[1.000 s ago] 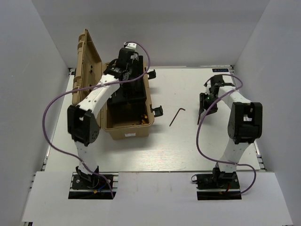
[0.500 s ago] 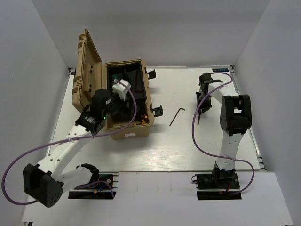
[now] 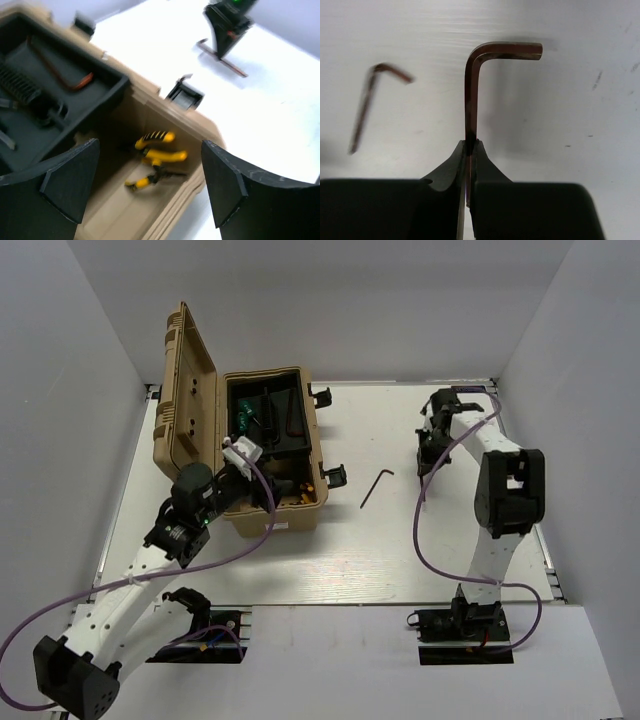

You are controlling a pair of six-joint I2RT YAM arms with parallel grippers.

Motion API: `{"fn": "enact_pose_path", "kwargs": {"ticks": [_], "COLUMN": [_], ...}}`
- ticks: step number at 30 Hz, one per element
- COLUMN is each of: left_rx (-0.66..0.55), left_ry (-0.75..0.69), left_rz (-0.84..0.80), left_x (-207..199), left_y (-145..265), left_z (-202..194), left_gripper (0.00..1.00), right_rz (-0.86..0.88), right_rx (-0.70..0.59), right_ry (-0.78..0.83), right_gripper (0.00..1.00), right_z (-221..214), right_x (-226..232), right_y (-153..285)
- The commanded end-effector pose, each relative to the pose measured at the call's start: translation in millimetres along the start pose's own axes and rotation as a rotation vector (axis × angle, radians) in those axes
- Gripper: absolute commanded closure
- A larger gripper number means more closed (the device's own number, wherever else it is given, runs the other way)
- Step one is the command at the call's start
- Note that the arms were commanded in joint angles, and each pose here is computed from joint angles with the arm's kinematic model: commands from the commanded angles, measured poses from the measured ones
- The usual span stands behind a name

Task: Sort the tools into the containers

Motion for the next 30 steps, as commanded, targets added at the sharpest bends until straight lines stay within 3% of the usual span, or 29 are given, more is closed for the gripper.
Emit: {"fn": "enact_pose_path", "kwargs": {"ticks": [1,3,5,9,14,19,22,26,30], "left_rx": [-0.164,-0.193,-0.192,-0.158,-0.142,-0.215,-0.222,-0.206,-0.208], "left_ry": [-0.058,-0.08,-0.089,-0.1,-0.101,-0.103,-0.11,-0.111,-0.108], "left_rz": [-0.081,-0.106,-0.105,-0.08,0.155,0.354,0.384,0.355,0.295], "left_x": [-14.0,-17.1,-17.2,-12.9,18.9,41.0,44.1,40.7,32.8], "left_y": [10.2,13.4,12.6,10.4,23.0,51.1,57.2,53.3,49.0], "left_z": [23.9,25.1,21.8,14.1,17.3,26.1,28.2,24.3,25.5], "left_gripper": [0.07,0.07,0.06,0.06,0.06,0.06,0.04,0.04,0.04], "right_rz": [0.309,0.461,0.507,0.638,0.752,0.969,1.054,1.097,1.075], "right_rx": [-0.128,-0.242,-0.236,-0.391,-0.581,-0.607,-0.625,-0.606,-0.587], "right_ry": [0.142,0.254,0.322,0.492,0.718,0.635,0.569,0.496,0.554], "right_gripper": [1.0,1.0,1.0,1.0,1.0,1.0,1.0,1.0,1.0], "right_z": [20.7,46.2,43.7,74.8,68.3,68.5,65.8,64.0,52.7], "right_x": [53.6,92.5,110.3,170.5,236.5,294.9,328.3,363.2,383.3], "right_y": [82.3,133.1,136.6,194.1,224.3,246.5,256.4,236.2,190.0]}}
Point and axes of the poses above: each gripper's point midway between its finger pads, its own y axis back along the fingers, its own x axis along the line the jaws close on, z = x × y, the point moved 3 cm from there along y, back along the fingers, and after that the axes turned 12 degrees about -y, right-handed, at the moved point
